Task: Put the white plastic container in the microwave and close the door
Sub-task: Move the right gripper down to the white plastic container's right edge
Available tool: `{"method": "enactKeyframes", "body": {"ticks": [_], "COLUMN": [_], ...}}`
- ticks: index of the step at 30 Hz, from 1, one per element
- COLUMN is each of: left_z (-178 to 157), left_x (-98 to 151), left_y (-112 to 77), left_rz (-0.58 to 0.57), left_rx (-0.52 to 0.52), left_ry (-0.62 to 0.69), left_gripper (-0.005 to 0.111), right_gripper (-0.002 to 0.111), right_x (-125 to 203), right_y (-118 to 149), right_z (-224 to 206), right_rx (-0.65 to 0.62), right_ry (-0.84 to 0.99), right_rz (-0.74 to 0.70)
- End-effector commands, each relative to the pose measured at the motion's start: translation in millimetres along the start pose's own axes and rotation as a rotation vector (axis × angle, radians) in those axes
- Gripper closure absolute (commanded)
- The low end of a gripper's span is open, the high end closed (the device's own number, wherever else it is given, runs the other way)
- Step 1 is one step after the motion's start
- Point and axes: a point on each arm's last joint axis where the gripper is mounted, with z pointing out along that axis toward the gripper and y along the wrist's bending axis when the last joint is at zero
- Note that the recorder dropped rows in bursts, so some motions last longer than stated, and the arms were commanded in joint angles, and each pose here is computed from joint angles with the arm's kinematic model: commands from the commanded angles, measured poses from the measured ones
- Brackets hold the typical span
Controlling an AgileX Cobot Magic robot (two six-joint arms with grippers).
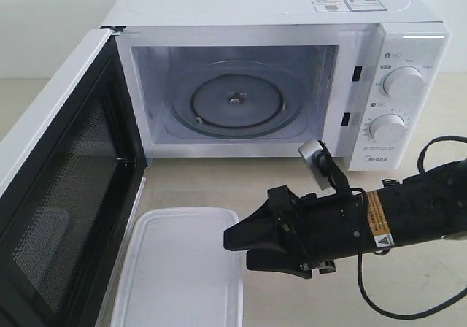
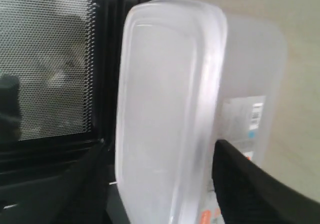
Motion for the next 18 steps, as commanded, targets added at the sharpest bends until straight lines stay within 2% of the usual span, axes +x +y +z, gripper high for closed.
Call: {"method": "enactKeyframes", "body": {"ticks": [1, 5, 18], "left_z": [0.1, 0.1, 0.1], "left_x": [0.5, 0.5, 0.5], "left_y": [0.0, 0.0, 0.0], "left_rz": [-0.01, -0.01, -0.01], "left_rx": [0.0, 0.0, 0.0], "left_ry": [-0.003, -0.003, -0.003], "left_gripper": [0.102, 0.102, 0.102], "right_gripper": [0.053, 0.053, 0.053], "right_x": [0.3, -1.4, 5.8], "right_y": [-3.9, 0.6, -6.2], "right_z": [7.7, 15.5, 21.0], "right_rx": [0.085, 0.059, 0.172], "right_ry": [-0.046, -0.102, -0.055], "right_rz": [0.014, 0.03, -0.01]}}
